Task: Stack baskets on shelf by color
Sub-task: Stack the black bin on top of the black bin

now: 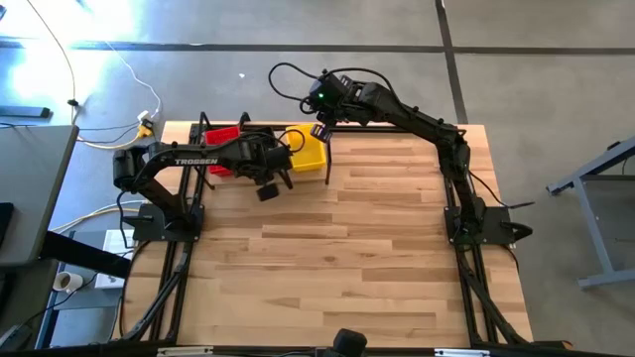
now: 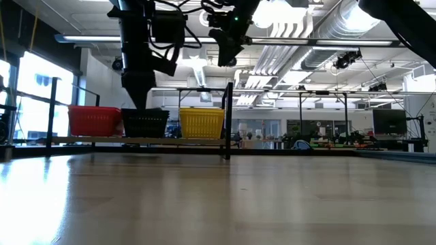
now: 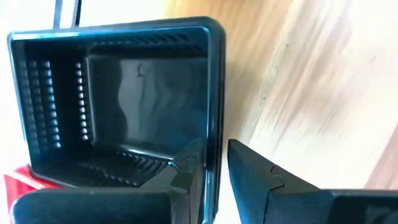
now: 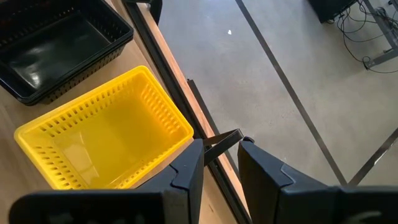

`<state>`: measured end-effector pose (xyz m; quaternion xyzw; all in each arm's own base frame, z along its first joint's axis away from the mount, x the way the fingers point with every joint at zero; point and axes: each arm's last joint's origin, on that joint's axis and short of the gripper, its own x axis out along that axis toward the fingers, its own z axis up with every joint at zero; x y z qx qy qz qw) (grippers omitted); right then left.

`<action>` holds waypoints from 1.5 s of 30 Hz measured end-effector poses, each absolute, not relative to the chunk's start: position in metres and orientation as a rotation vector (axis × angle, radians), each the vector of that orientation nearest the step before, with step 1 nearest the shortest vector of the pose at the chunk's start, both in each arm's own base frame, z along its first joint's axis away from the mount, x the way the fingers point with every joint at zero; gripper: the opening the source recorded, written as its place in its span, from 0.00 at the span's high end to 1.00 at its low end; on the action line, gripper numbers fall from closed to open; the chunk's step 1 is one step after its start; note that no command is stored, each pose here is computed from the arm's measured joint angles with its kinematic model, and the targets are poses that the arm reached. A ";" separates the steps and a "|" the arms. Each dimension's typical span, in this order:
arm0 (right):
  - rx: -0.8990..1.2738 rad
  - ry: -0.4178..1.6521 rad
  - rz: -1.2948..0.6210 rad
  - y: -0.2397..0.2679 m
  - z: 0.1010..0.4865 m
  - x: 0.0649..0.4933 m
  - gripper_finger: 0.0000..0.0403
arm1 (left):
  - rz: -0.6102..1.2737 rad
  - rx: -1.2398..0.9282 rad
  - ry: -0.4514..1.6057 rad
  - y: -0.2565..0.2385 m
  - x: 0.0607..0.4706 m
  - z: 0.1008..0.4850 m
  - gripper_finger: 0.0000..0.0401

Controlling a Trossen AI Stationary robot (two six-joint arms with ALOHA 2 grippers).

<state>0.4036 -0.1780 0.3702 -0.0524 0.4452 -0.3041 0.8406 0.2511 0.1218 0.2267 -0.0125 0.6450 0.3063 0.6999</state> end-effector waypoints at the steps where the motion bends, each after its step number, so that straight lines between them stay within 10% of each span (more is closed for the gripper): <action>1: -0.111 0.941 -0.643 -0.178 0.370 0.404 0.78 | 0.664 -0.008 1.446 0.122 0.251 0.227 0.84; 45: -0.109 0.939 -0.644 -0.178 0.370 0.404 0.78 | 0.343 0.327 1.526 0.125 0.254 0.228 0.95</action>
